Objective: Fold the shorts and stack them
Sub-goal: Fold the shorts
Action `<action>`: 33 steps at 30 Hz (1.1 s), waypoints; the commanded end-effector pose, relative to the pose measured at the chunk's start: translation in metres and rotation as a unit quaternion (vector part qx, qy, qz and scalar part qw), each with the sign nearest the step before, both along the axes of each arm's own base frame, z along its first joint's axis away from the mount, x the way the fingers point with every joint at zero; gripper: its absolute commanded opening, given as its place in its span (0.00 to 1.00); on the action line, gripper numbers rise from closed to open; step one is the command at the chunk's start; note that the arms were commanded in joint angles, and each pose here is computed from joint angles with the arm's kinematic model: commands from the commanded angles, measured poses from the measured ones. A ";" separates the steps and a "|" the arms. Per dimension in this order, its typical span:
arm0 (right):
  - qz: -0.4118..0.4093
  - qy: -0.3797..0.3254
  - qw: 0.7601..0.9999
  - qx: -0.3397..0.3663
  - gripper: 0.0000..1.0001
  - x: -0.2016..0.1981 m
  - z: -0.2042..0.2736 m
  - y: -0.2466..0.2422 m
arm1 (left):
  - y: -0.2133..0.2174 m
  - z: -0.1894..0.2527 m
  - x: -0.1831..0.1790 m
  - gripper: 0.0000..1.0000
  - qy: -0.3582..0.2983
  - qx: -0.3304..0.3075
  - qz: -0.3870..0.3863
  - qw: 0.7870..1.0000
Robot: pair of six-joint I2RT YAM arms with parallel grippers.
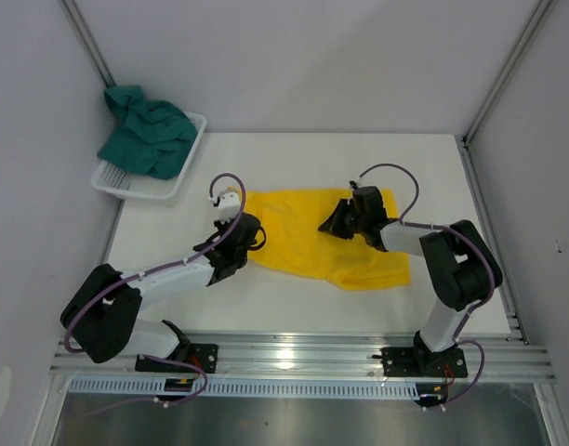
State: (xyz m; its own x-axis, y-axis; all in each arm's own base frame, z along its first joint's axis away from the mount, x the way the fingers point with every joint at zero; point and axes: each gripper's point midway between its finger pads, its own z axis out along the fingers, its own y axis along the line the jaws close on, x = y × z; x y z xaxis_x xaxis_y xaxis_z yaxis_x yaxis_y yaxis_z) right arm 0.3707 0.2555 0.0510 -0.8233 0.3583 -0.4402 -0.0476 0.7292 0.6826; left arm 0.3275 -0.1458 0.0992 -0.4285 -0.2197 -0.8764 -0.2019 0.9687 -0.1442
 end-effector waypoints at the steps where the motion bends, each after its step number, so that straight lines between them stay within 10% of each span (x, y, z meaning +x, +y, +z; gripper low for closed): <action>1: 0.027 -0.005 1.000 0.001 0.00 -0.025 0.008 -0.002 | 0.002 0.015 0.011 0.00 -0.027 0.000 0.016 1.000; 13: 0.100 0.058 0.993 0.013 0.00 -0.087 -0.037 0.021 | 0.005 0.026 0.011 0.00 -0.040 -0.002 0.016 0.999; 33: 0.088 0.085 0.990 -0.063 0.00 -0.083 -0.078 0.036 | -0.018 0.099 0.006 0.00 -0.161 0.062 -0.048 0.984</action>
